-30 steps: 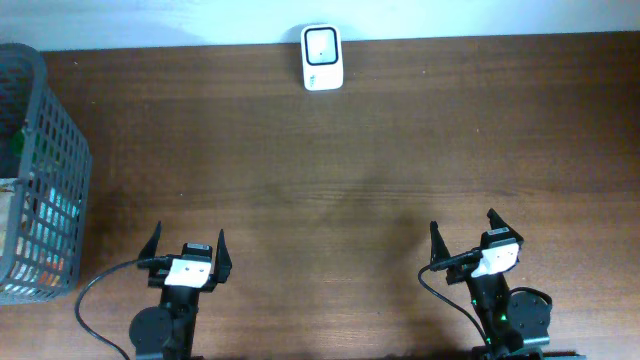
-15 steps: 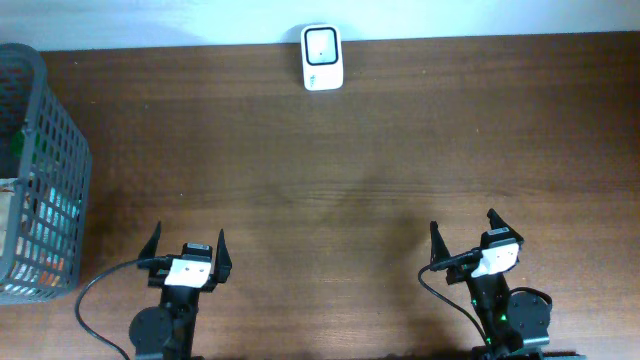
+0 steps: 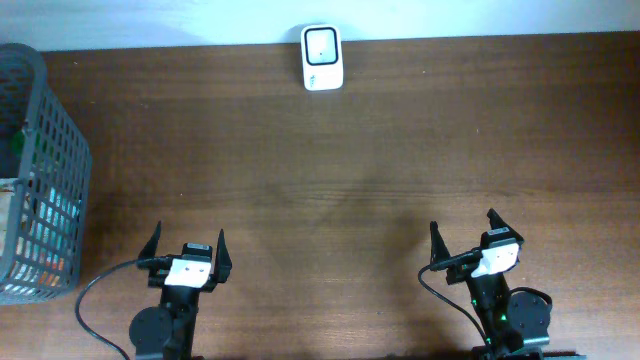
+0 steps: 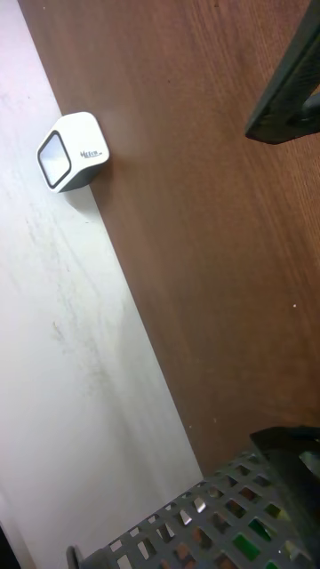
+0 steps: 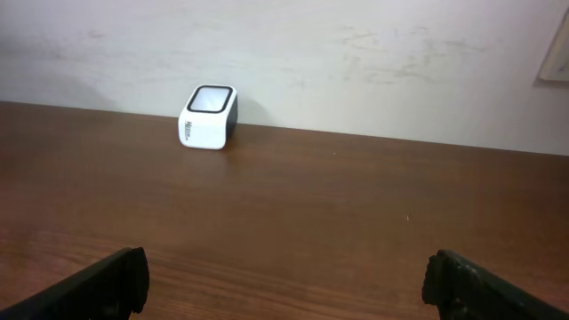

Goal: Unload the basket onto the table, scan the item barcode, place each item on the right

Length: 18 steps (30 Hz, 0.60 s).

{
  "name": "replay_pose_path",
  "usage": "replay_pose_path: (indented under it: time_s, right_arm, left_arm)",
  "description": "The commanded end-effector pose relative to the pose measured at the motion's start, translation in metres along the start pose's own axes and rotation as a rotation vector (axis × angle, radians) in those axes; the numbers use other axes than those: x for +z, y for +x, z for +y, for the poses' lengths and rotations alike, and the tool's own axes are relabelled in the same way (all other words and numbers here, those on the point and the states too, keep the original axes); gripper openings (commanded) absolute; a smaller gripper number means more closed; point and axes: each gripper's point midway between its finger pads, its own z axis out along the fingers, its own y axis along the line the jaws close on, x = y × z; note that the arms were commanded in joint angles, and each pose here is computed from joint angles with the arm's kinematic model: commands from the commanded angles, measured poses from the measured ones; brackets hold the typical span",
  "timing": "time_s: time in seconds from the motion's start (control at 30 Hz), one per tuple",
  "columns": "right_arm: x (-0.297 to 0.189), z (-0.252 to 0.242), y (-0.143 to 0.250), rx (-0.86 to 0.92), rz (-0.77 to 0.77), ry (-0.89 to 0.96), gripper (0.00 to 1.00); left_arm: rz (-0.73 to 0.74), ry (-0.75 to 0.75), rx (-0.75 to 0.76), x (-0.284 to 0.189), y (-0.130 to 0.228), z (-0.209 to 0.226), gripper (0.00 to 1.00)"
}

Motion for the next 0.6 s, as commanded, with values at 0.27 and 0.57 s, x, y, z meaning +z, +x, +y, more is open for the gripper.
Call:
replay_pose_path:
  time_s: [0.27, 0.57]
  right_arm:
    - [0.0005, 0.0007, 0.0037, 0.005, 0.006, -0.005, 0.98]
    - [0.0005, 0.0006, 0.0037, 0.005, 0.006, -0.004, 0.98]
  left_arm:
    - [0.002, -0.017, 0.02, 0.0, 0.0019, 0.0025, 0.99]
    - [-0.012, -0.023, 0.021, -0.0001, -0.0016, 0.0039, 0.99]
